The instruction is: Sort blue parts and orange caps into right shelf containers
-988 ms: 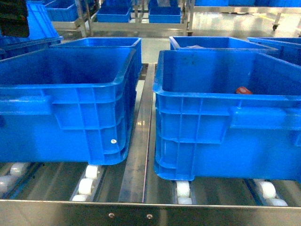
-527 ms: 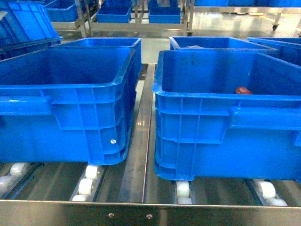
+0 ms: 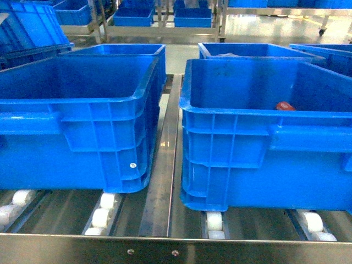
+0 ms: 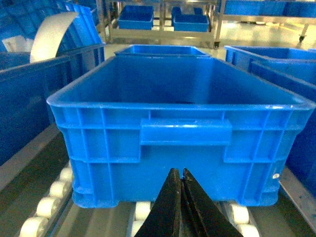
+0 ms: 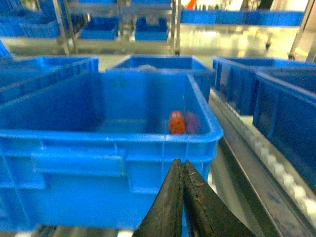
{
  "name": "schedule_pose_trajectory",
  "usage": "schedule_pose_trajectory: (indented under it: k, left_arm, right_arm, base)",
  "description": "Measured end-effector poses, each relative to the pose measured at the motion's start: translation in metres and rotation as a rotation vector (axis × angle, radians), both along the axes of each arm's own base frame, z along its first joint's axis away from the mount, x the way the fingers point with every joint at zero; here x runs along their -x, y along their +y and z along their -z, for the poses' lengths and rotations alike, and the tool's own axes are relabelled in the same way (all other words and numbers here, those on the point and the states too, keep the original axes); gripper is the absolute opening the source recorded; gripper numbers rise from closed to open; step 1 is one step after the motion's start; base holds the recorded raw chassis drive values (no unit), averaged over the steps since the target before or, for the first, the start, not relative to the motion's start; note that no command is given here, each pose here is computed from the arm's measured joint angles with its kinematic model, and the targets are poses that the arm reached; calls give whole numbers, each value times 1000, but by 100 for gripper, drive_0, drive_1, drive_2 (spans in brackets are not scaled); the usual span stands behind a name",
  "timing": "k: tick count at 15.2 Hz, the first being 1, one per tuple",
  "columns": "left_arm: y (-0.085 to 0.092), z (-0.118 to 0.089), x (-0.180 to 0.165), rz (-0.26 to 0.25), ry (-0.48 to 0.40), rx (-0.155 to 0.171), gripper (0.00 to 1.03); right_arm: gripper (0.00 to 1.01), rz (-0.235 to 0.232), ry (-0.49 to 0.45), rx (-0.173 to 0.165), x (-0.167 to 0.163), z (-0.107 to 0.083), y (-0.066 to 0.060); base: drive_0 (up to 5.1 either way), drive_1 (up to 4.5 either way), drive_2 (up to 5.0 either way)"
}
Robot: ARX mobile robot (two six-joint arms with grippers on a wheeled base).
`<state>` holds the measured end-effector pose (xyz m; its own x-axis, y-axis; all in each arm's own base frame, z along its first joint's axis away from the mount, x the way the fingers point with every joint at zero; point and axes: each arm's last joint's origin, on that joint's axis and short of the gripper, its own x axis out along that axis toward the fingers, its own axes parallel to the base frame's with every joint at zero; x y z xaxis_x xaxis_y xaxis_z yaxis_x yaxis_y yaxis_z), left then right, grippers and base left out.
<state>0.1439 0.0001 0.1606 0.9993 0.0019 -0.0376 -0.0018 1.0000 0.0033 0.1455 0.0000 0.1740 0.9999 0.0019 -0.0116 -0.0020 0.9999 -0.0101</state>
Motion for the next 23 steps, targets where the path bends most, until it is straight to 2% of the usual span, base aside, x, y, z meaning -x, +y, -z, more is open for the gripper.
schedule_pose_trajectory:
  k: [1,2,4,18,19,20,21,23]
  left_arm:
    - [0,-5,4,1,-35,0,2]
    - [0,-7,7,1,-47,0,2]
    - [0,-7,13,1,-35,0,2]
    - [0,-10,36,1,-50,0,2]
    - [0,-5,42,1,-4,0,2]
    - [0,-7,47,-2,-41,0,2]
    - [0,-10,47,0,-58,0,2]
    - [0,-6,47,-1,-34,1,2]
  right_arm:
    - [2,0,-34,0,3,4,0]
    - [2,0,10,-2,6,10,0]
    - [2,0,-20,-2,13,5,0]
    - [2,0,-24,-3,37,4,0]
    - [2,0,-14,-3,38,5,0]
    - [2,0,30,-3,44,10,0]
    - [2,2,-29,-5,48,6,0]
    - [2,2,-8,-7,48,8,0]
  base:
    - [0,0,0]
    - [0,0,0]
    - [0,0,0]
    - [0,0,0]
    - [0,0,0]
    - [0,0,0]
    - [0,0,0]
    - [0,0,0]
